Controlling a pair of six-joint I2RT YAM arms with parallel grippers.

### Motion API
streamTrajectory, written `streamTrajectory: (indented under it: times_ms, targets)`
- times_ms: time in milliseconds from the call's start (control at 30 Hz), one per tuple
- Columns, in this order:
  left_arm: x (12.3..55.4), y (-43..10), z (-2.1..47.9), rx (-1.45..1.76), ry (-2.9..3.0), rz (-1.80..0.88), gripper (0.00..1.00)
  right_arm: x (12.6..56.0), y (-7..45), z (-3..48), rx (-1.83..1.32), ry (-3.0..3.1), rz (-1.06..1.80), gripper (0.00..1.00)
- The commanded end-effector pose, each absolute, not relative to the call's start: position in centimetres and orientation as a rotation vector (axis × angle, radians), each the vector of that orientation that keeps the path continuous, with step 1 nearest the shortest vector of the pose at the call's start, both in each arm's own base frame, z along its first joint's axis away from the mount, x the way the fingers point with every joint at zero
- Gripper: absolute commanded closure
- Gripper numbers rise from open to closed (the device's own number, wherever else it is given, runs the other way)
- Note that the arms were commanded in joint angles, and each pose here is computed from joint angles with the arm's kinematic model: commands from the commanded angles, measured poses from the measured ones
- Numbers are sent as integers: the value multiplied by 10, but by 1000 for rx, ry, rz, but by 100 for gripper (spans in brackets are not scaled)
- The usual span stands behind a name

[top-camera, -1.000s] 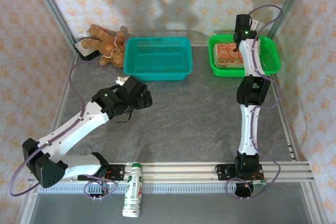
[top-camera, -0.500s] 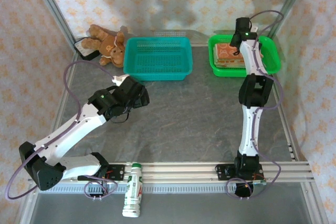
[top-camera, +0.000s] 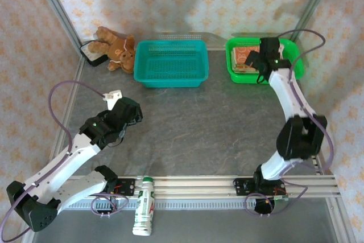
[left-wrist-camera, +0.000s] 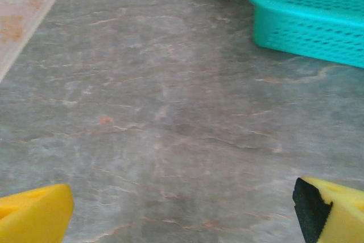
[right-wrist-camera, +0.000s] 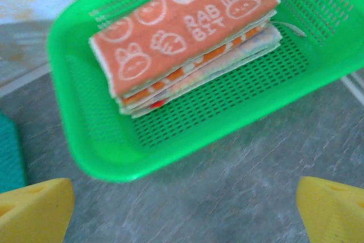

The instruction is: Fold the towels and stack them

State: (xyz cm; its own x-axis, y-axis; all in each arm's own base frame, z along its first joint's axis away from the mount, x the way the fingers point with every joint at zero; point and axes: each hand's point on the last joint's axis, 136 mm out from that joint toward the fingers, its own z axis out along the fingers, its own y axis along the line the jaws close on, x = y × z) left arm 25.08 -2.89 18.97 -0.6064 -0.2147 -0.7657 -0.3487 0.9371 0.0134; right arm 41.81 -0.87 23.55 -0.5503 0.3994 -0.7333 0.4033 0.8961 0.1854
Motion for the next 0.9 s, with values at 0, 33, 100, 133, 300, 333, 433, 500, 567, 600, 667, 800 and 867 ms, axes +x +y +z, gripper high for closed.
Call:
streamTrajectory:
  times_ms: [0, 33, 100, 133, 300, 333, 433, 500, 567, 600, 667, 800, 867]
  targets:
    - [262, -7, 191, -351, 2146, 364, 0, 386, -5, 227, 608, 2112, -2, 1]
    - [262, -2, 189, -366, 2132, 394, 0, 373, -5, 221, 600, 2093, -38, 1]
    - [267, 6, 188, -383, 2109, 432, 0, 351, -2, 208, 529, 2077, -88, 1]
    - [272, 8, 188, -382, 2093, 445, 0, 343, 0, 202, 470, 2064, -136, 1]
    - [296, 30, 170, -396, 2038, 553, 0, 318, 16, 167, 186, 1964, -196, 1]
    - [301, 35, 165, -395, 2040, 578, 0, 316, 16, 162, 172, 1935, -192, 1]
    - [314, 52, 148, -403, 2046, 652, 0, 315, 7, 146, 199, 1888, -242, 1]
    - [323, 59, 131, -407, 2066, 647, 0, 322, 4, 136, 209, 1901, -276, 1]
    - [332, 67, 120, -430, 2041, 645, 0, 334, 3, 131, 220, 1878, -293, 1]
    - [338, 68, 117, -418, 2029, 639, 0, 339, 3, 134, 216, 1864, -302, 1]
    - [351, 62, 121, -384, 1991, 586, 0, 355, 8, 129, 174, 1864, -292, 1]
    - [372, 49, 124, -300, 1933, 475, 0, 383, 9, 116, 102, 1906, -283, 1]
    - [382, 42, 121, -255, 1958, 418, 0, 389, -2, 111, 165, 1908, -312, 0]
